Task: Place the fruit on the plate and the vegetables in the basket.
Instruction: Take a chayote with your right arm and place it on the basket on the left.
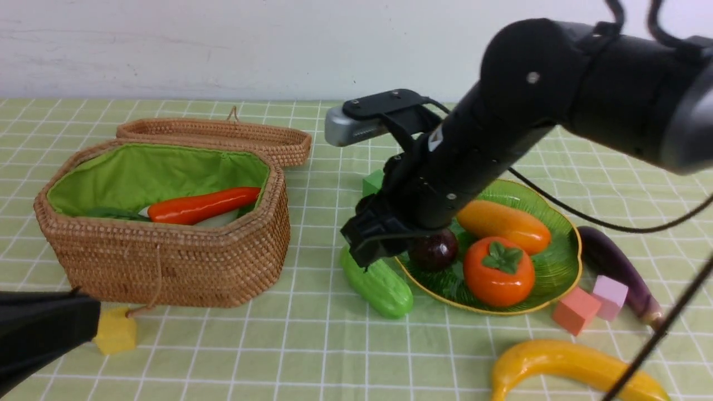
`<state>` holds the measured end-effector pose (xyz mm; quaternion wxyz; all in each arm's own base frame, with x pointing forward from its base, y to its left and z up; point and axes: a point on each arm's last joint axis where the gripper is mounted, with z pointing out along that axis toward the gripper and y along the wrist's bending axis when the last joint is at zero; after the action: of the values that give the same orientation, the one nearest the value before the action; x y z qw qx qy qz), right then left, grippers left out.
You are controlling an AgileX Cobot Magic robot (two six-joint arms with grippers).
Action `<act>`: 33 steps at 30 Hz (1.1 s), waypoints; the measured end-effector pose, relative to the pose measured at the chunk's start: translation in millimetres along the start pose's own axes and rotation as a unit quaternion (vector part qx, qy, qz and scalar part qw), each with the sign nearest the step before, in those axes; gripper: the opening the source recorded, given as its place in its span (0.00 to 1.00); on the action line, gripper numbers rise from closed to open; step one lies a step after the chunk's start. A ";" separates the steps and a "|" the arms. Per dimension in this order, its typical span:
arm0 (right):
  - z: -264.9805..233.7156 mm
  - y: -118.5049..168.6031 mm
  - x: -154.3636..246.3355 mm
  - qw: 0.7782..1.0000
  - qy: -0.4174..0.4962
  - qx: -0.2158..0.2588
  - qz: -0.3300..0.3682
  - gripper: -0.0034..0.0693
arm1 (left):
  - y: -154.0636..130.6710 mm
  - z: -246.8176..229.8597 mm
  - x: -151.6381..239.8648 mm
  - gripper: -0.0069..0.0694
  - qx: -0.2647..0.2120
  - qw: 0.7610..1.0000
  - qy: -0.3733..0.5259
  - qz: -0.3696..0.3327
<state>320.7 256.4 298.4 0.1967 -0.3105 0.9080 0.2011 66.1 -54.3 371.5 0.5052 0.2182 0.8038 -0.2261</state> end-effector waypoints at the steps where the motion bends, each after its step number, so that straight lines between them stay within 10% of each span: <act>1: 8.8 -2.5 -4.5 1.000 0.003 0.003 -0.007 0.58 | 0.1 -1.1 0.2 0.07 0.000 1.000 -0.001 -0.001; 14: 102.4 -42.9 -19.8 0.992 0.068 0.084 -0.070 0.89 | 2.2 -2.1 8.5 0.07 -0.010 0.999 0.041 -0.004; 33: 142.5 -49.9 -4.8 0.987 0.117 0.084 -0.073 0.69 | 2.6 -2.1 8.2 0.07 -0.013 0.999 0.039 -0.002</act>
<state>389.4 291.9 168.6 0.1284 -0.3794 0.9135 0.0712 62.9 -50.0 364.5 0.4754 0.2192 0.8263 -0.2079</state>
